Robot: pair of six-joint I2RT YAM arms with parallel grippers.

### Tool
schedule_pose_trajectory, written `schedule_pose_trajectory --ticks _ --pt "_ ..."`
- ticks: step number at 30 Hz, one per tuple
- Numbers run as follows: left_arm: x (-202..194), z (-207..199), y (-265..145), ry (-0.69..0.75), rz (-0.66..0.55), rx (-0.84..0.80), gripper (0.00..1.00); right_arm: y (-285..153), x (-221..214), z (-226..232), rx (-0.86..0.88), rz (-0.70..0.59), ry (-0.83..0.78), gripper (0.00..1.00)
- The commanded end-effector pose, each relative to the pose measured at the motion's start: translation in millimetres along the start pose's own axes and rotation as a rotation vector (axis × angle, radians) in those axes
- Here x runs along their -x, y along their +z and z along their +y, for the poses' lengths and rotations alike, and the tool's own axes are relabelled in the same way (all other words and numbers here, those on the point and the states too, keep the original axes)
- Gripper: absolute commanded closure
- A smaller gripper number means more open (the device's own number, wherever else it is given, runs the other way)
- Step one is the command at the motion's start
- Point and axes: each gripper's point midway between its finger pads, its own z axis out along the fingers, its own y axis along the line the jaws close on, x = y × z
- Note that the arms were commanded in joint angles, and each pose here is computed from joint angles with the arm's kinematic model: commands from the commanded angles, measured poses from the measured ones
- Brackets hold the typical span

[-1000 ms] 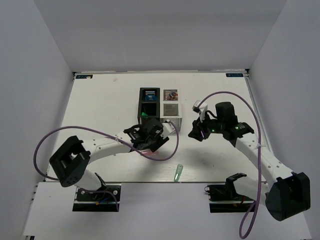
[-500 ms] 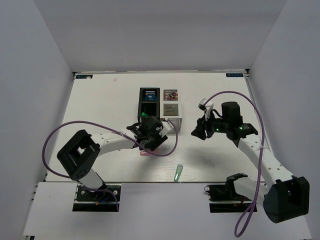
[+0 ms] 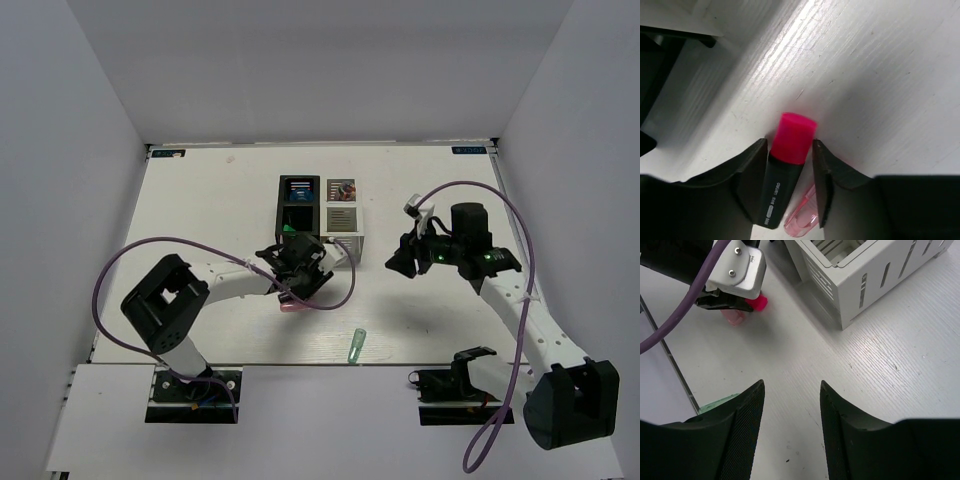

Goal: Sort the stationery into containers
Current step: Pick up the pen from the center of the board, then place the pen in the storage box.

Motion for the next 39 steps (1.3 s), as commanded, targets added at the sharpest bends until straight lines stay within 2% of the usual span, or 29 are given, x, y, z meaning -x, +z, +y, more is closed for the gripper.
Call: schedule_pose_trajectory --ticks 1,4,5,8,9,11,12,15,20,21,22,23,24,27,28,29,30,31,33,34,36,37,39 --pt "-14 -17 2 -0.04 0.062 -0.098 0.5 -5 9 3 0.011 -0.045 -0.015 0.48" --pt "-25 -26 1 -0.063 0.094 -0.142 0.6 -7 8 4 0.017 -0.047 -0.007 0.48" --pt "-28 -29 1 -0.073 0.106 -0.153 0.66 -7 10 4 0.018 -0.052 -0.009 0.48" --pt "-40 -34 0 -0.089 0.139 -0.172 0.75 -9 13 5 0.025 -0.062 -0.006 0.48" --pt "-40 -33 -1 -0.092 0.139 -0.169 0.83 -10 13 5 0.024 -0.065 -0.007 0.48" --pt "-46 -33 -1 -0.098 0.155 -0.158 0.91 -11 13 6 0.032 -0.069 -0.003 0.48" --pt "-45 -34 -2 -0.098 0.151 -0.156 0.99 -10 13 6 0.033 -0.068 -0.004 0.48" --pt "-21 -29 -19 -0.119 0.083 -0.119 1.0 -12 12 8 0.042 -0.074 0.006 0.48" --pt "76 -8 -92 -0.129 -0.21 -0.065 1.0 -11 8 10 0.068 -0.066 0.015 0.5" --pt "85 -7 -100 -0.131 -0.238 -0.064 1.0 -11 8 12 0.081 -0.069 0.014 0.66" --pt "112 -3 -123 -0.161 -0.324 -0.064 1.0 -11 8 13 0.082 -0.068 0.012 0.79" --pt "122 0 -135 -0.17 -0.369 -0.062 1.0 -12 7 11 0.075 -0.068 0.015 0.93" --pt "134 4 -144 -0.178 -0.42 -0.054 1.0 -11 7 11 0.078 -0.067 0.019 1.0" --pt "170 27 -176 -0.229 -0.598 -0.014 1.0 -10 1 13 0.095 -0.056 0.038 1.0" --pt "175 32 -181 -0.238 -0.627 -0.003 1.0 -9 1 17 0.124 -0.06 0.018 0.93" --pt "180 38 -182 -0.252 -0.649 0.016 1.0 -7 -2 19 0.138 -0.057 0.02 0.73" --pt "194 53 -191 -0.269 -0.724 0.045 1.0 -6 -5 20 0.151 -0.053 0.002 0.58" --pt "197 59 -189 -0.28 -0.741 0.066 1.0 -7 -7 24 0.176 -0.056 -0.012 0.47" --pt "206 79 -189 -0.31 -0.809 0.102 1.0 -7 -8 25 0.182 -0.059 -0.031 0.47" --pt "223 88 -199 -0.329 -0.901 0.113 1.0 -8 -9 26 0.188 -0.06 -0.043 0.51" --pt "223 110 -193 -0.384 -0.922 0.135 1.0 -8 -10 28 0.196 -0.067 -0.048 0.58" --pt "230 116 -192 -0.41 -0.959 0.135 1.0 -8 -10 28 0.196 -0.072 -0.054 0.6" --pt "224 130 -178 -0.462 -0.953 0.146 1.0 -8 -10 29 0.2 -0.084 -0.068 0.6"
